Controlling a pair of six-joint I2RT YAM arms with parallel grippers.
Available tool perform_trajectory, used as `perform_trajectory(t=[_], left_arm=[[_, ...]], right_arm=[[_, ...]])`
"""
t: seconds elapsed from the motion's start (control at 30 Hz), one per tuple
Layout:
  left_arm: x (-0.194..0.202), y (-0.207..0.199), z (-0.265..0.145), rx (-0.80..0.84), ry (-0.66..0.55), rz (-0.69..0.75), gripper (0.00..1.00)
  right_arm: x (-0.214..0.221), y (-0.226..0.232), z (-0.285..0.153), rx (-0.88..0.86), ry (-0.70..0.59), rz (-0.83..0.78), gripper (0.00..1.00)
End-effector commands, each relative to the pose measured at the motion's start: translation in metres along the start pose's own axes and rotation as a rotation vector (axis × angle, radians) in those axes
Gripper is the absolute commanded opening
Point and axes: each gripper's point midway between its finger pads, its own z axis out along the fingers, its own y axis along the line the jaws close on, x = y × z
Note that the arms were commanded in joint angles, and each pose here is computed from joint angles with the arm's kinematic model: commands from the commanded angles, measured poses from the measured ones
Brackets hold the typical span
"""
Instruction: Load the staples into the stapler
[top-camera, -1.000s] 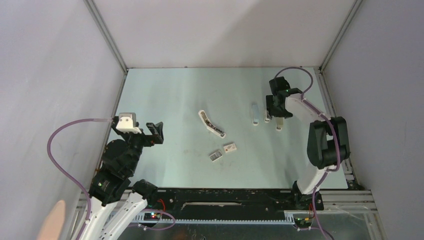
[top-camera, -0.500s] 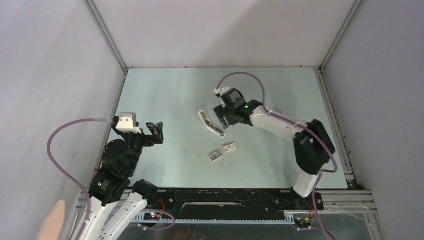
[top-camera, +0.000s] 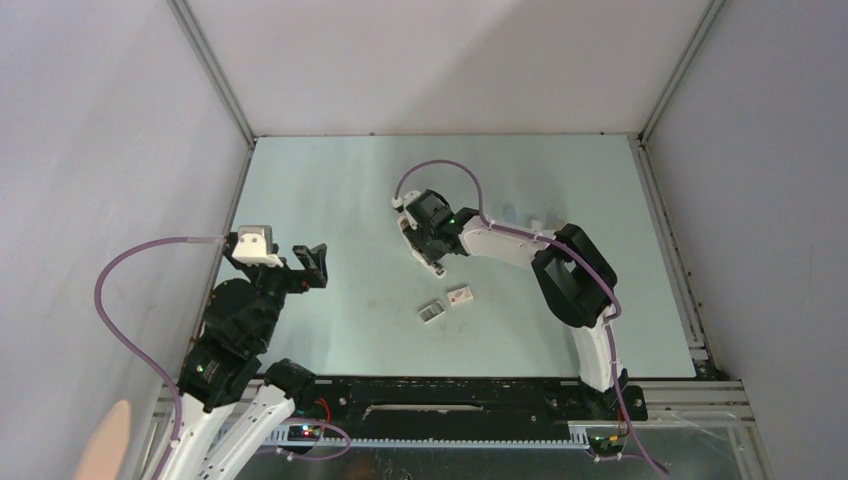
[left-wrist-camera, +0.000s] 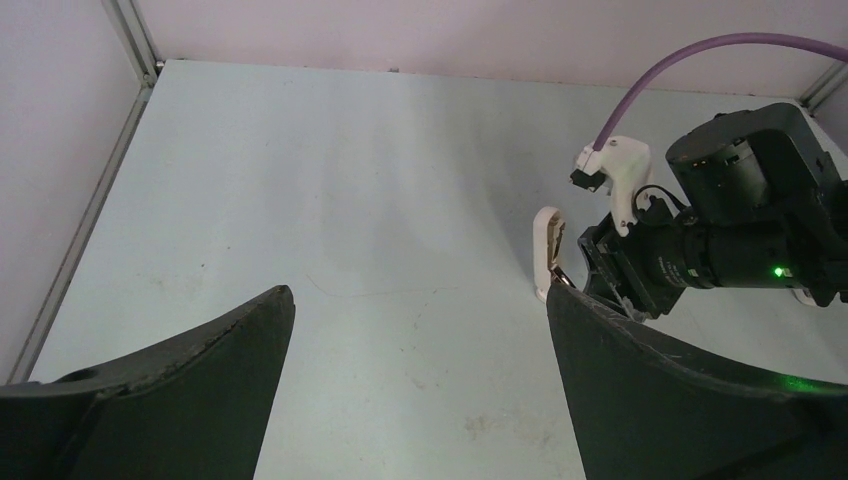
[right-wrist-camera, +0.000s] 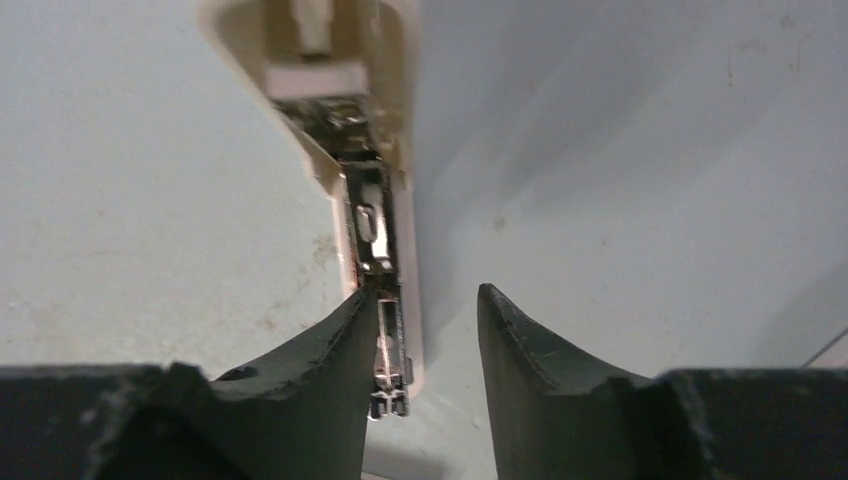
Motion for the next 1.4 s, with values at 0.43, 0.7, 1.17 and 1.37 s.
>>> perform_trajectory(t=[0.43, 0.7, 1.17, 1.37], left_arm=[[-0.002, -0.003, 0.002, 0.015, -0.013, 0.0, 1.0], [-0.002, -0.004, 0.002, 0.018, -0.013, -0.001, 1.0], [-0.001, -0.004, 0.003, 0.018, -0.009, 0.0, 1.0], [-0.001, -0.004, 0.003, 0.018, -0.008, 0.0, 1.0]], right_arm=[[-0.003, 0.046, -0.004, -0.111, -0.041, -0.032, 0.12], [0.008, 0.07, -0.013, -0.177, -0.039, -0.07, 0.02], [0.001, 0.086, -0.034, -0.235, -0.097, -0.088, 0.09], [-0.011, 0.08, -0.065, -0.167, -0.138, -0.061, 0.22]])
